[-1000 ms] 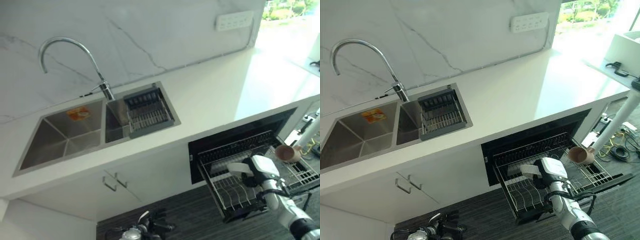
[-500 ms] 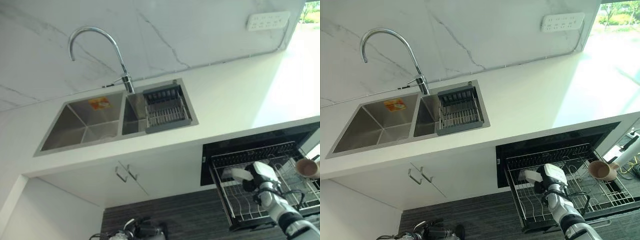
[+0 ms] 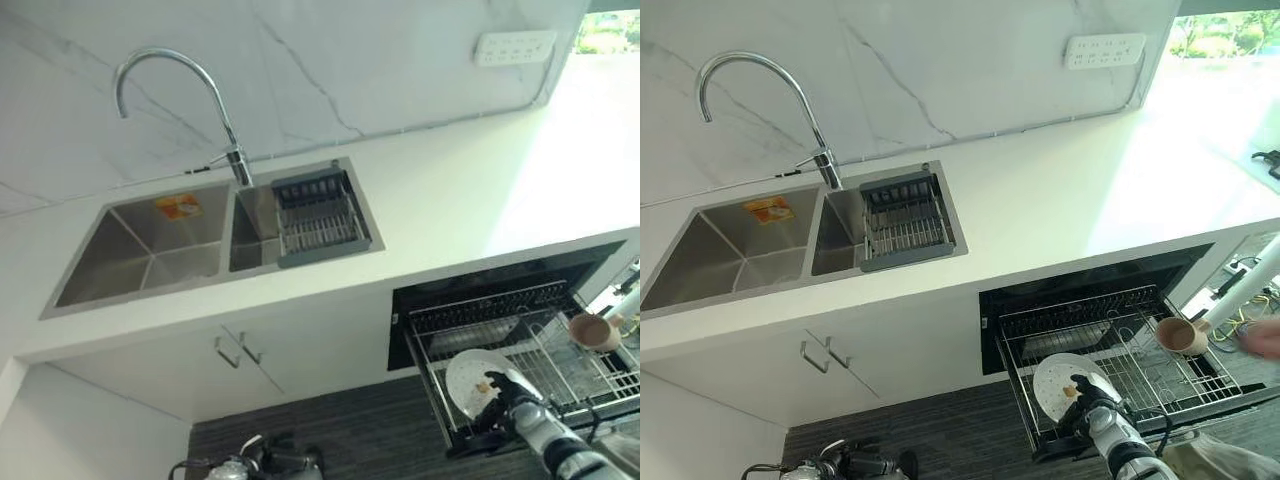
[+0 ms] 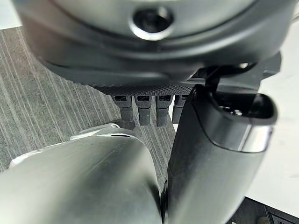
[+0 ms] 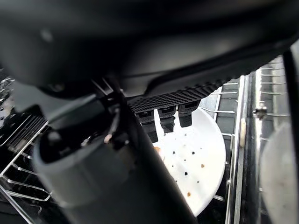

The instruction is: Place the dishes in the dishwasher.

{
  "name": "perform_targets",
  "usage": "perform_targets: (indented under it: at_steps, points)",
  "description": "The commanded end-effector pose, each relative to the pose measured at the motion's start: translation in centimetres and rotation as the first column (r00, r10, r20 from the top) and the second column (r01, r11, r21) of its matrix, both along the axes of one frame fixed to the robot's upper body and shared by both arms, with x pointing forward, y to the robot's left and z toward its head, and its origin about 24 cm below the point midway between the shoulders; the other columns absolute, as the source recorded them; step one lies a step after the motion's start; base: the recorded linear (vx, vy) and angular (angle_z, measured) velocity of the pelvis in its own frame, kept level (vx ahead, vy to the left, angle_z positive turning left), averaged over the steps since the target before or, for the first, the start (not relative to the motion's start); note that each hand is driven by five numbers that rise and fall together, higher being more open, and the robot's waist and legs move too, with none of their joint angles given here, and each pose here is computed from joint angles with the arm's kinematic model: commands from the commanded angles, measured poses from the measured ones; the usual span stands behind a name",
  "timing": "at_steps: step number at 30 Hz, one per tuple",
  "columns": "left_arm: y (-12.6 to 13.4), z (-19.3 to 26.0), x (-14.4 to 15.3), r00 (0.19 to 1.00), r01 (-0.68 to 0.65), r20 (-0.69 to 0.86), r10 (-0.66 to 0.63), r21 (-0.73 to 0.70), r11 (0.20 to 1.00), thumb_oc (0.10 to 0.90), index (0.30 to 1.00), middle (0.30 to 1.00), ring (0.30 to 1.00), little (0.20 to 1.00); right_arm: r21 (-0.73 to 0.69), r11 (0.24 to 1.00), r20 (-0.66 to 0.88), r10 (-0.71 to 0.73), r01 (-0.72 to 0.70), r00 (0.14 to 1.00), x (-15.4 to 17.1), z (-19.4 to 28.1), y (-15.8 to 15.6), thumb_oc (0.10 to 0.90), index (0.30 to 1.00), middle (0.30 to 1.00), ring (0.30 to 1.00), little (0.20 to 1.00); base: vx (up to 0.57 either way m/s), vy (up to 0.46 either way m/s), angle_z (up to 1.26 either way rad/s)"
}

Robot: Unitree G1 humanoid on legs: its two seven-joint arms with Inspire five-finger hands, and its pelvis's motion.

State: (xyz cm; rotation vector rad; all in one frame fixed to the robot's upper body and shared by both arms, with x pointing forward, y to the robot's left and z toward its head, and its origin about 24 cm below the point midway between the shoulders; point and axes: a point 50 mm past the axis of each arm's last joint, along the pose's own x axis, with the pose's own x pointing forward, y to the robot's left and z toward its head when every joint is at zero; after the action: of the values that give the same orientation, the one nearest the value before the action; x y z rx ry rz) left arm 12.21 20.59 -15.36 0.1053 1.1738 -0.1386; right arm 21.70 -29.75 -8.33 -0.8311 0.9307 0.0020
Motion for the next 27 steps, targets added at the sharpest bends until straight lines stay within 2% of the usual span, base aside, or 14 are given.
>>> perform_targets:
  at_steps: [1, 4, 7, 15, 22, 27]
  points:
    - [5.3, -0.5, -6.5, 0.961, 0.124, -0.268, -0.068, 0.197, 0.973, 0.8, 0.9, 0.9, 0.9, 0.9, 0.066, 0.993, 0.145, -0.104, 0.095, 0.984, 3.2, 3.3, -1.4, 0.8, 0.9, 0.9, 0.9, 0.9, 0.01, 0.002, -0.09]
    - [5.6, -0.4, -6.5, 0.961, 0.114, -0.27, -0.056, 0.203, 0.973, 0.8, 0.9, 0.9, 0.9, 0.9, 0.112, 0.988, 0.228, -0.132, 0.109, 0.965, 4.8, 5.7, -1.8, 0.8, 0.9, 0.9, 0.9, 0.9, 0.0, 0.004, -0.17]
    - [6.3, -0.2, -7.0, 0.966, 0.064, -0.258, -0.007, 0.214, 0.975, 0.8, 0.9, 0.9, 0.9, 0.9, 0.252, 0.967, 0.342, -0.123, 0.035, 0.932, 6.6, 10.6, -1.1, 0.8, 0.9, 0.9, 0.9, 0.9, -0.02, 0.006, -0.32]
    - [5.4, -0.6, -8.4, 0.969, -0.026, -0.236, 0.077, 0.211, 0.977, 0.8, 0.9, 0.9, 0.9, 0.9, 0.309, 0.951, 0.526, -0.2, 0.034, 0.826, 4.7, 14.6, -2.4, 0.8, 0.9, 0.9, 0.9, 0.9, -0.02, 0.008, -0.22]
    - [5.3, -0.7, -9.0, 0.968, -0.06, -0.227, 0.11, 0.215, 0.975, 0.8, 0.9, 0.9, 0.9, 0.9, 0.319, 0.943, 0.583, -0.27, 0.09, 0.766, 3.3, 16.1, -4.0, 0.8, 0.9, 0.9, 0.9, 0.9, -0.02, 0.004, -0.1]
    - [5.1, -0.8, -9.0, 0.969, -0.066, -0.221, 0.114, 0.212, 0.975, 0.8, 0.9, 0.9, 0.9, 0.9, 0.381, 0.925, 0.651, -0.273, 0.007, 0.708, 3.5, 17.7, -2.9, 0.8, 0.9, 0.9, 0.9, 0.9, -0.02, 0.005, -0.08]
